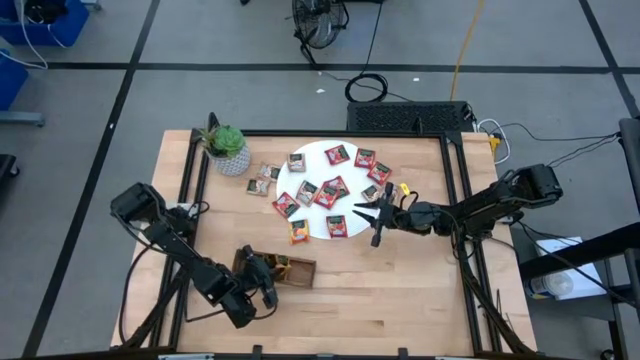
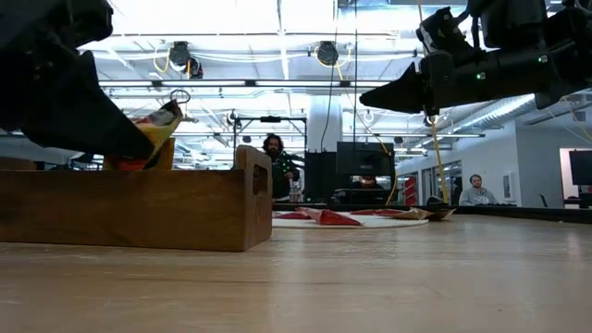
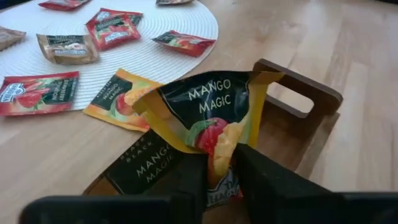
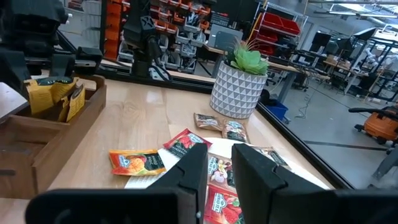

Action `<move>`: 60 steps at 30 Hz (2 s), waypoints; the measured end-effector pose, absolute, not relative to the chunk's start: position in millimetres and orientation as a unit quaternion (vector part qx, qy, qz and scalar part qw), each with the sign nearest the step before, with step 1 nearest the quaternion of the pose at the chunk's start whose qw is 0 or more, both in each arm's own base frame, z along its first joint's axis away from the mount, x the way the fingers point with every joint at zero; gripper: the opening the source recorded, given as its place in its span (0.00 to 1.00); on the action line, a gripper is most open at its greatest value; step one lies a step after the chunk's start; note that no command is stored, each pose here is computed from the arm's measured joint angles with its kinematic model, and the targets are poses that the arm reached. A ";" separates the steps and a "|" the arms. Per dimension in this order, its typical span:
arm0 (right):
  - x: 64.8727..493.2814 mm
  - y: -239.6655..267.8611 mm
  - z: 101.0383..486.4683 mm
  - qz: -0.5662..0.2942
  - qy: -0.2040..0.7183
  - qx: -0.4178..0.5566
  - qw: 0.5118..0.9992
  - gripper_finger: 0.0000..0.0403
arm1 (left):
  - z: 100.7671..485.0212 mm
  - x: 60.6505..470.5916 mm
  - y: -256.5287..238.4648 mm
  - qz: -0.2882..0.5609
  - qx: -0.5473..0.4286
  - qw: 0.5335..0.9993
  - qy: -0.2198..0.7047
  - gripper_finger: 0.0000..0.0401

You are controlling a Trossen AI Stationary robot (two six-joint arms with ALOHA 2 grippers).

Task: Pick & Place Tea
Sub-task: Put the orange tea bag into the middle section of the wooden organizer

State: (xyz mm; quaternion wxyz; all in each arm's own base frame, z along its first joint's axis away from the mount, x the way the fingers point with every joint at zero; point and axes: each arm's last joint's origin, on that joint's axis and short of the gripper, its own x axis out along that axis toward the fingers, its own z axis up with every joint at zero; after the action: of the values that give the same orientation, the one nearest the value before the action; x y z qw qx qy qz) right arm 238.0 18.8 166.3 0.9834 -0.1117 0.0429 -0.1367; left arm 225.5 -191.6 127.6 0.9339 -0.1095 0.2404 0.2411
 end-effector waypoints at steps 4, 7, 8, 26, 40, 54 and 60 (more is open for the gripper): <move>238.0 18.8 165.8 -0.136 0.045 -0.113 0.983 0.15 | 127.6 225.4 -191.7 0.240 -0.106 0.934 0.241 0.34; 238.0 18.8 165.8 -0.136 0.045 -0.113 0.983 0.15 | 127.6 225.4 -191.7 0.240 -0.104 0.934 0.242 0.39; 238.0 18.8 165.8 -0.136 0.046 -0.114 0.983 0.15 | 127.6 225.3 -191.7 0.240 -0.104 0.934 0.242 0.41; 238.0 18.8 165.6 -0.136 0.046 -0.114 0.983 0.15 | 156.3 224.7 -192.7 0.201 -0.085 0.950 0.223 0.46; 237.9 22.3 165.6 -0.120 0.046 -0.120 0.984 0.15 | 172.0 222.0 -191.2 0.107 -0.045 0.949 0.294 0.45; 237.9 22.3 166.3 -0.120 0.042 -0.119 0.985 0.15 | 215.6 245.7 -153.7 0.063 -0.019 0.838 0.541 0.01; 237.9 22.2 166.1 -0.120 0.043 -0.121 0.984 0.15 | 207.7 256.5 -145.5 0.030 -0.015 0.827 0.562 0.01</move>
State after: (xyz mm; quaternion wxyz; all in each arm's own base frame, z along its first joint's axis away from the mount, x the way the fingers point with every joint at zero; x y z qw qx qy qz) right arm 237.9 22.2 166.1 0.9843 -0.1212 0.0434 -0.1204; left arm 256.5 -145.5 207.7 0.8267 -0.0154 0.5616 0.0296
